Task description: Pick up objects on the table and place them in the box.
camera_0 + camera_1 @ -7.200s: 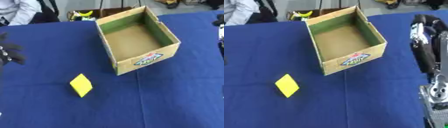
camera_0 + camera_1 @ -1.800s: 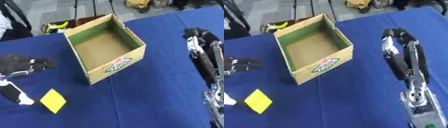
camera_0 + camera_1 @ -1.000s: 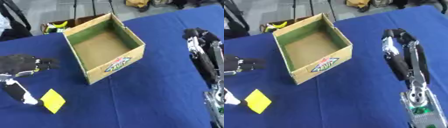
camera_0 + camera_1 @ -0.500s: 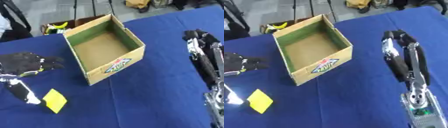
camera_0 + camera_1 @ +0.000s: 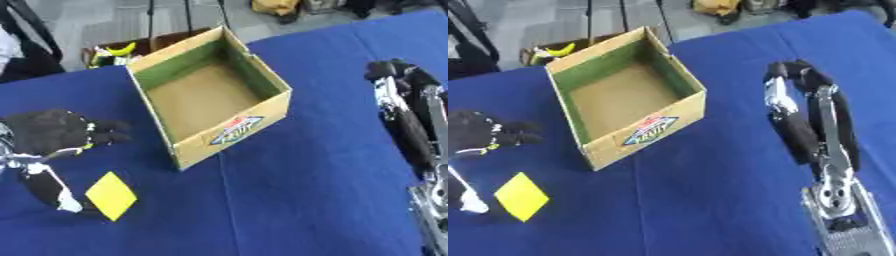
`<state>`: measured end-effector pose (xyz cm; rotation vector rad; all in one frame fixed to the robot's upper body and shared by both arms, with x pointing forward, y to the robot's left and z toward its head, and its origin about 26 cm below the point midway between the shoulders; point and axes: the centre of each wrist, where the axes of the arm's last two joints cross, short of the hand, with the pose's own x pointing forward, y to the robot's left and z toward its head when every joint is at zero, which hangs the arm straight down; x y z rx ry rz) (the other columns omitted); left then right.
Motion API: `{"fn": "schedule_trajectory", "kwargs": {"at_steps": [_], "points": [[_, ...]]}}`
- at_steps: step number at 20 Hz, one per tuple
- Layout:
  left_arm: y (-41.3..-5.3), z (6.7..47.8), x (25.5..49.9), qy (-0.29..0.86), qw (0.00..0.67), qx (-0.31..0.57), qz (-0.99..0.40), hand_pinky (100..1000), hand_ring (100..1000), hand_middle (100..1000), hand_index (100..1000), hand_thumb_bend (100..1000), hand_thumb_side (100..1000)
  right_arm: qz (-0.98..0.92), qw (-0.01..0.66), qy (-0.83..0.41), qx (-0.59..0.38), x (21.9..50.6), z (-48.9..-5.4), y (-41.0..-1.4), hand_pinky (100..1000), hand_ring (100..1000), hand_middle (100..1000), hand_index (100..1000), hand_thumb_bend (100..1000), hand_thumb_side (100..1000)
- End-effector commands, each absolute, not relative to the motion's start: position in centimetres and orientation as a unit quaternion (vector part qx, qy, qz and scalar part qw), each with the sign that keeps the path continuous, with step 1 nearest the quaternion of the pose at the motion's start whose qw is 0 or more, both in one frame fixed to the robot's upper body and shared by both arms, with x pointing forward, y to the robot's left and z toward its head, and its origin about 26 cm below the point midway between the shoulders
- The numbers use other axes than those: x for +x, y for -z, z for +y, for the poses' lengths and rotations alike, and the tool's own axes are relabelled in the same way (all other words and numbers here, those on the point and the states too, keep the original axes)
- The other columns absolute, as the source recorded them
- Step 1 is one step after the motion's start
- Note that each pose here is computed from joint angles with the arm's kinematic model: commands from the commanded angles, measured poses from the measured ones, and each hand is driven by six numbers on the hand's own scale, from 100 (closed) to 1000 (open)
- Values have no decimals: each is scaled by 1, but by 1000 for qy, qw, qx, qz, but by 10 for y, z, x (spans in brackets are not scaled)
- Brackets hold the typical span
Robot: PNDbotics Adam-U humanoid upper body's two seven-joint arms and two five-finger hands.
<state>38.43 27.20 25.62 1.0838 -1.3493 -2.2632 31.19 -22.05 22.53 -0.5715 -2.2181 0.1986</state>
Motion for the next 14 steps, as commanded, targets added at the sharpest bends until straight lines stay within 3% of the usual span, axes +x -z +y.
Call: {"fn": "schedule_trajectory", "kwargs": {"at_steps": [1,14], "points": [[-265,274,383,891,60,321,-317,530,682,976,992,718,554,-885,398,-81,-228,310,-222,-231,943,1000,636,746,100,773],[-271,268,380,888,47,332,-314,549,720,1000,966,700,559,-883,401,-81,-231,310,-223,-230,945,1000,637,745,100,772]]}}
